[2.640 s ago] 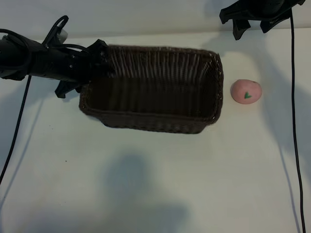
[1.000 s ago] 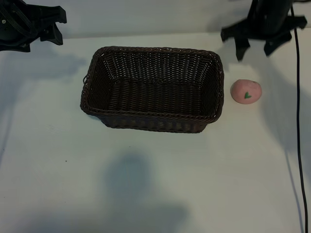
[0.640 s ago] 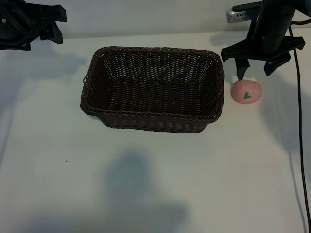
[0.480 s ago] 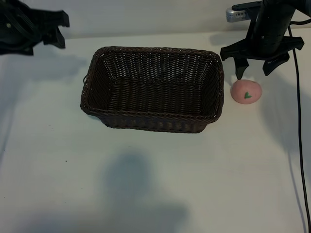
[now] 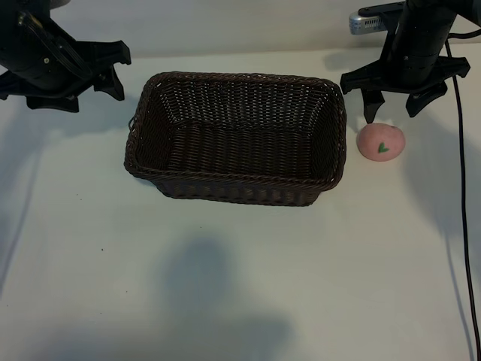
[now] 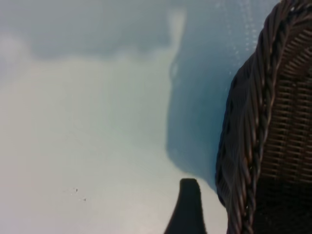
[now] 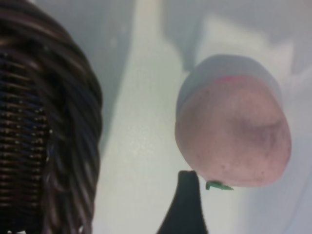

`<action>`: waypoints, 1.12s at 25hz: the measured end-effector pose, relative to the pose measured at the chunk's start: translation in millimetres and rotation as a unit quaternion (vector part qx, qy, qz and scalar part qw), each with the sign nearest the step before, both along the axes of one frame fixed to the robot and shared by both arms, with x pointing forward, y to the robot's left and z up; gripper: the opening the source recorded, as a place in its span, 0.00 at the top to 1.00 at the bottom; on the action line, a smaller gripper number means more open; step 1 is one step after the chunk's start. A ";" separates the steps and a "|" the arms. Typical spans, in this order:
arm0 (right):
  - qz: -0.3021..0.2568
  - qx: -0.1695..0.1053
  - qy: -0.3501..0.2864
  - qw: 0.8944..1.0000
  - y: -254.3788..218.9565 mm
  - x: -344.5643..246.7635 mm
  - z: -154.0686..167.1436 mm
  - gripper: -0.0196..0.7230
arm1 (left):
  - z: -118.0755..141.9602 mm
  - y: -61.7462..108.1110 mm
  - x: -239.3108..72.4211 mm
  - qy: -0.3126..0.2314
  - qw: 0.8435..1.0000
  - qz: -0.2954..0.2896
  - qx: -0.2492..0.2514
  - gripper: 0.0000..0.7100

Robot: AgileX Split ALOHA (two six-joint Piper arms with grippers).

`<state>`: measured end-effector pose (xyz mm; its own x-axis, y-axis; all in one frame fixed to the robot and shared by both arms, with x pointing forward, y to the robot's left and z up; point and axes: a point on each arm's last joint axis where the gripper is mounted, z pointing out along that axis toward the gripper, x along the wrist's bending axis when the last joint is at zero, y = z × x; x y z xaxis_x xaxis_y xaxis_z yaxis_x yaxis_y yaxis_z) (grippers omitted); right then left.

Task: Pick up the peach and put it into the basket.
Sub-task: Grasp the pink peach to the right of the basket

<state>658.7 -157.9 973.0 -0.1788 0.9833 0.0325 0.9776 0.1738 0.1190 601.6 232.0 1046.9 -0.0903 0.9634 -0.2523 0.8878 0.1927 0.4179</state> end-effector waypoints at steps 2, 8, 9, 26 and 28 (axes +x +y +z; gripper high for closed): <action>0.002 0.000 0.000 1.000 0.0 0.0 0.0 0.17 | -0.2 0.0 0.4 -0.001 1.000 0.000 0.000 0.18; 0.007 0.000 0.000 1.000 0.1 0.0 0.0 0.17 | -1.8 -0.1 1.0 0.001 1.000 0.000 0.000 0.18; 0.008 0.000 0.000 1.000 0.1 0.1 -0.4 0.17 | -1.8 -0.1 1.0 0.001 1.000 0.000 0.000 0.18; 0.019 -0.011 0.033 0.999 2.4 6.8 -54.4 0.59 | -1.2 -0.2 2.1 -0.005 1.000 0.001 -0.001 0.18; 0.021 -0.016 0.035 0.999 1.5 6.4 -54.4 0.81 | -1.2 -0.2 2.1 -0.006 1.000 0.001 -0.001 0.18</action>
<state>665.1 -156.4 918.6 -0.2179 0.9758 0.0155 0.9752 0.2171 0.0439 603.7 231.8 1045.7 -0.0898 0.9629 -0.2546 0.8823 0.1955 0.4281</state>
